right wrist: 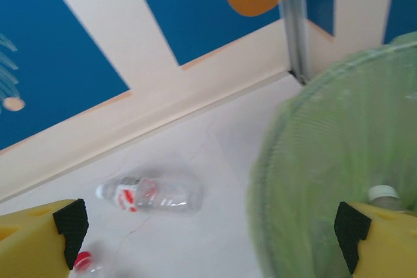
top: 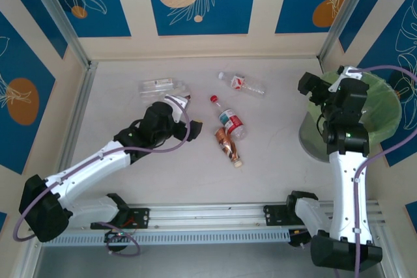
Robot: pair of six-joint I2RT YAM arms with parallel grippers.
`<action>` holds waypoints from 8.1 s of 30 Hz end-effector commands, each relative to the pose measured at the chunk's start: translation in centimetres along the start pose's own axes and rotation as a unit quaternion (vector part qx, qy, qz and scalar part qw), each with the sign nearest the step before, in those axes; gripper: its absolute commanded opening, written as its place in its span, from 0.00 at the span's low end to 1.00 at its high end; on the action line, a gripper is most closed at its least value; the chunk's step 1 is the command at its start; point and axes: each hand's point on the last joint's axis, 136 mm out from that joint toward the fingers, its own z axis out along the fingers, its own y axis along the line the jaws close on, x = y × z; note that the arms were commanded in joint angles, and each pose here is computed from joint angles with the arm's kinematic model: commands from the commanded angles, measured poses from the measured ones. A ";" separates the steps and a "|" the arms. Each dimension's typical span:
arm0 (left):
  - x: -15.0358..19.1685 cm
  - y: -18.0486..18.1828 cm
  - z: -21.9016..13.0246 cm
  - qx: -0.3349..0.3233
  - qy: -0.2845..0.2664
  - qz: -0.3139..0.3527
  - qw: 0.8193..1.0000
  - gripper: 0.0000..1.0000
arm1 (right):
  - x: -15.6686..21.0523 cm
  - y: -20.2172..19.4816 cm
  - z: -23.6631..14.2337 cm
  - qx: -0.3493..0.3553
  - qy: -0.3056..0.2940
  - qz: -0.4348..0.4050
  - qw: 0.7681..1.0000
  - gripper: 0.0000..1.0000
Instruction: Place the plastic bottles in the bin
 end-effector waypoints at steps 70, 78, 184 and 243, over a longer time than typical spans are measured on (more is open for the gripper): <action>10.1 23.8 11.8 -0.025 0.278 0.092 0.956 0.76 | 8.6 8.3 0.9 -0.199 0.060 0.040 0.977 1.00; 11.0 23.6 12.4 -0.007 0.301 0.091 0.949 0.63 | 8.4 8.3 0.7 -0.193 0.062 0.034 0.979 1.00; 2.6 -5.0 7.2 0.114 0.034 0.052 0.992 0.00 | 19.1 25.3 7.1 -0.346 0.235 0.069 0.906 0.67; -5.1 -5.4 -0.4 0.169 -0.162 -0.027 0.972 1.00 | 8.4 17.9 1.1 -0.294 0.097 -0.018 0.951 0.45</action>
